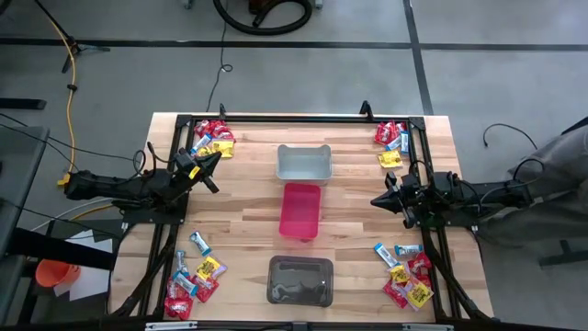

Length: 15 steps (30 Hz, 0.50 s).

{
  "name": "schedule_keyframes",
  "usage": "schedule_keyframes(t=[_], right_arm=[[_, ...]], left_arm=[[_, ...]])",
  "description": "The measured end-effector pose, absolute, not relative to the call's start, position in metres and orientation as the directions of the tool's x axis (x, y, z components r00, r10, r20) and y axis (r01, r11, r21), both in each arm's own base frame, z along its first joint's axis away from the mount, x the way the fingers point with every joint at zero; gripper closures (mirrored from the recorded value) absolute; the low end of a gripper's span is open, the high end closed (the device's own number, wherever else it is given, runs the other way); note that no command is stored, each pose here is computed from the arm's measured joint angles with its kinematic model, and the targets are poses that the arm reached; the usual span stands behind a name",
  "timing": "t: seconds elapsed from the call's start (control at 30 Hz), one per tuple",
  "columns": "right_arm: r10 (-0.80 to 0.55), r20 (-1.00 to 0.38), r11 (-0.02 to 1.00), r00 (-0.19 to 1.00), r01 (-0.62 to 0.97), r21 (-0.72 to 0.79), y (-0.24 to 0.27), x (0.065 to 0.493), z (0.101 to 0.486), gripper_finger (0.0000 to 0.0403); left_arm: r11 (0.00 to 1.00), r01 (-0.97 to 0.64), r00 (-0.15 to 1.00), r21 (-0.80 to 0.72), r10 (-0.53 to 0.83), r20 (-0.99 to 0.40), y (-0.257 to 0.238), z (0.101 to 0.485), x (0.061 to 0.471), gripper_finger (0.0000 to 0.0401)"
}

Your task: Sort candy

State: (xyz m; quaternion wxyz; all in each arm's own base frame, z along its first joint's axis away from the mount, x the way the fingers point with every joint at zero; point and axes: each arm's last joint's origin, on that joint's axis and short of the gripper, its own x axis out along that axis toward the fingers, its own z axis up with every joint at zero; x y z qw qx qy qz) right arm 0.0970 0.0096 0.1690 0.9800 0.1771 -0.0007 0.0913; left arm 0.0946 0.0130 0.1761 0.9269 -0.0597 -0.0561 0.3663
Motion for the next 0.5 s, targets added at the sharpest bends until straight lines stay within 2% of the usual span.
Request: schedule_keyframes(t=[0.3, 0.37, 0.5], right_arm=[[0.179, 0.034, 0.921, 0.983, -0.179, 0.347, 0.010, 0.097, 0.169, 0.0402], [0.179, 0.034, 0.921, 0.983, -0.179, 0.347, 0.010, 0.097, 0.169, 0.0402], [0.179, 0.034, 0.921, 0.983, -0.179, 0.347, 0.010, 0.097, 0.169, 0.0402]], left_arm=[[0.723, -0.667, 0.724, -0.179, 0.686, 0.073, 0.013, 0.178, 0.094, 0.0401], [0.717, -0.631, 0.719, -0.295, 0.684, 0.126, 0.013, 0.185, 0.094, 0.0401], [0.660, -0.409, 0.692, -0.630, 0.674, 0.257, 0.013, 0.201, 0.089, 0.0401]])
